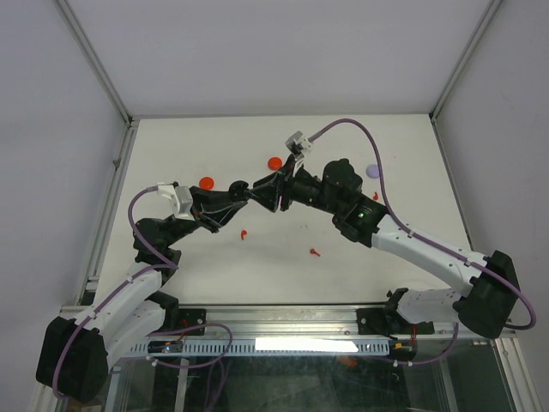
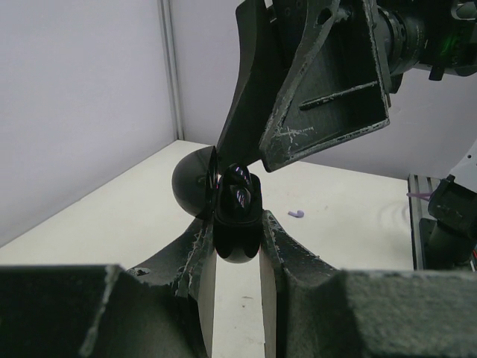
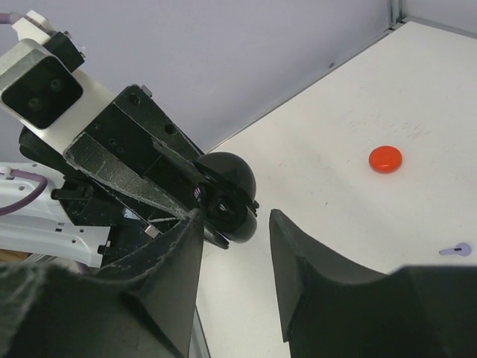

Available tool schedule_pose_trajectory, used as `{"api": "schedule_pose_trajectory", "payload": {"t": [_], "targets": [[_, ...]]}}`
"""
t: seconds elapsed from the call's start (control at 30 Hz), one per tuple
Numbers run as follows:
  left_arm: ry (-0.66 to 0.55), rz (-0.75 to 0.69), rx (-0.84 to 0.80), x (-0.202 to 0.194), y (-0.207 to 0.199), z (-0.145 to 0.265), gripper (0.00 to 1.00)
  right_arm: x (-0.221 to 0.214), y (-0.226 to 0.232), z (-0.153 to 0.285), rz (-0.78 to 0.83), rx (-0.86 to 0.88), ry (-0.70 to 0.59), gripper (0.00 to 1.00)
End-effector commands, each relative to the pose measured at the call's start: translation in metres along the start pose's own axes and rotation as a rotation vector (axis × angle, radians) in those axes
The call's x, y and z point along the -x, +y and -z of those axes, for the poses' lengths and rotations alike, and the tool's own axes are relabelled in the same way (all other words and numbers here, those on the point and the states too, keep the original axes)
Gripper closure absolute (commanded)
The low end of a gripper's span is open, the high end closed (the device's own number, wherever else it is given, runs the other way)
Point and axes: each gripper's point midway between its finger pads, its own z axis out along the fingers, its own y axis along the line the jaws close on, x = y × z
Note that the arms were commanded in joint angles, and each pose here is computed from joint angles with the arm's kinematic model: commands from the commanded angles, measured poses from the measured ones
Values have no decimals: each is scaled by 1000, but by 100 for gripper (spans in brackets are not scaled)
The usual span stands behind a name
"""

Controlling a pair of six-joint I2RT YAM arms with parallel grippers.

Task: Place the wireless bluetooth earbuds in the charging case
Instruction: Close the charging case.

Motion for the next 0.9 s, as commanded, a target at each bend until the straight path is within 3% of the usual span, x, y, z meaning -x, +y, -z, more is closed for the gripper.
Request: {"api": "schedule_pose_trajectory", "payload": {"t": [0.0, 0.3, 0.87], "targets": [[-63, -58, -24, 21, -4, -2, 100, 42, 15, 11, 80, 7, -70, 55], [-43, -46, -76, 17, -12, -4, 100, 41, 35, 13, 125, 119, 64, 30], [-25, -23, -160, 14, -24, -5, 100, 9, 41, -7, 38, 246, 214, 25]]}}
